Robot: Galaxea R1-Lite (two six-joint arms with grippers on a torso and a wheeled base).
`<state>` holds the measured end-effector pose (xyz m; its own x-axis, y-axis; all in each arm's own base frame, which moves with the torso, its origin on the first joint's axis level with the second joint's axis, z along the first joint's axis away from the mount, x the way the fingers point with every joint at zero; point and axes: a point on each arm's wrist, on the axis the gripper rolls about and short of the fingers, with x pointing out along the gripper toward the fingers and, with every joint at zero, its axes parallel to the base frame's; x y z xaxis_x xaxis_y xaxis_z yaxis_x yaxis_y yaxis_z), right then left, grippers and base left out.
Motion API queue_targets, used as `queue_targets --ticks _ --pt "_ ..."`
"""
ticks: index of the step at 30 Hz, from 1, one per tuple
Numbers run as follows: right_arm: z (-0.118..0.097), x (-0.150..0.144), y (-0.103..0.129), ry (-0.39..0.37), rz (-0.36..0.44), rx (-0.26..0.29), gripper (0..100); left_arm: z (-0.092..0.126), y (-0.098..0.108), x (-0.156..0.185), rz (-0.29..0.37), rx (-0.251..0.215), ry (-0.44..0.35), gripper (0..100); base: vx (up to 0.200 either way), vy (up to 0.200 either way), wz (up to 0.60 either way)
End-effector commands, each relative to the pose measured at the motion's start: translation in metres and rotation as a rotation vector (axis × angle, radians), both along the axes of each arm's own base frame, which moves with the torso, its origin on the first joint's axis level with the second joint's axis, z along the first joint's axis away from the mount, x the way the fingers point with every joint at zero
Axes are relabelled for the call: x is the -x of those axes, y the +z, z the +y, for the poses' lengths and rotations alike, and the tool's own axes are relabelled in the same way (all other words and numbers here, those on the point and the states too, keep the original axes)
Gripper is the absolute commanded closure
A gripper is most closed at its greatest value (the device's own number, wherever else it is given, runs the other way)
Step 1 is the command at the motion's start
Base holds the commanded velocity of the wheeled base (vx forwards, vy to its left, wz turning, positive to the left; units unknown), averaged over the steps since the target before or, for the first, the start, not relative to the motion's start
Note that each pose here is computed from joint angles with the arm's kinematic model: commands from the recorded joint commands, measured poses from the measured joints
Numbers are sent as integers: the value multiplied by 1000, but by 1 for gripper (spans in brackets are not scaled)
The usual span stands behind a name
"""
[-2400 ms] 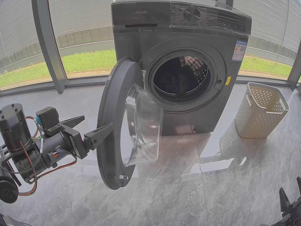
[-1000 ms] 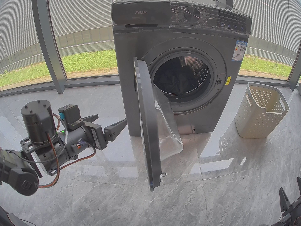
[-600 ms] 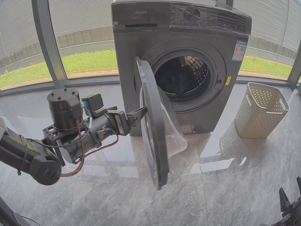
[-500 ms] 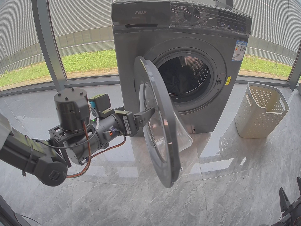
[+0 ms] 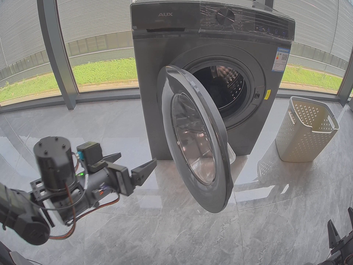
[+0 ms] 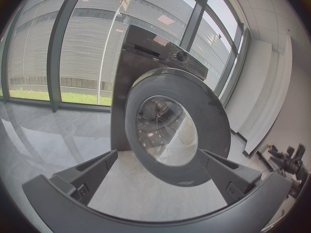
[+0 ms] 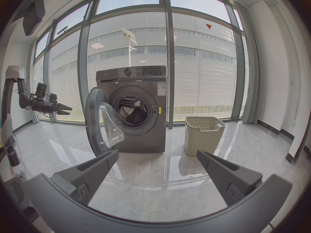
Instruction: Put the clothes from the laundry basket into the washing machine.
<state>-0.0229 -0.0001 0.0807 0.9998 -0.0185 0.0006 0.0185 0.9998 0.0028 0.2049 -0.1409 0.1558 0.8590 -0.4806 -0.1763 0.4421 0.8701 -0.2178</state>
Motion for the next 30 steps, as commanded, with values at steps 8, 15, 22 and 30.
queue_targets --ticks 8,15,22,30 --pt "0 -1 -5 0 13 0 0 104 -3 124 -241 -46 189 0 0 0 0" --pt "0 -1 -5 11 8 9 0 137 -27 179 -250 -71 363 0 0 0 0" --pt "1 0 -5 63 -5 52 0 145 -54 210 -244 -81 439 0 0 0 0" --pt "2 0 -4 63 -9 61 0 146 -70 220 -195 -112 514 0 0 0 0"
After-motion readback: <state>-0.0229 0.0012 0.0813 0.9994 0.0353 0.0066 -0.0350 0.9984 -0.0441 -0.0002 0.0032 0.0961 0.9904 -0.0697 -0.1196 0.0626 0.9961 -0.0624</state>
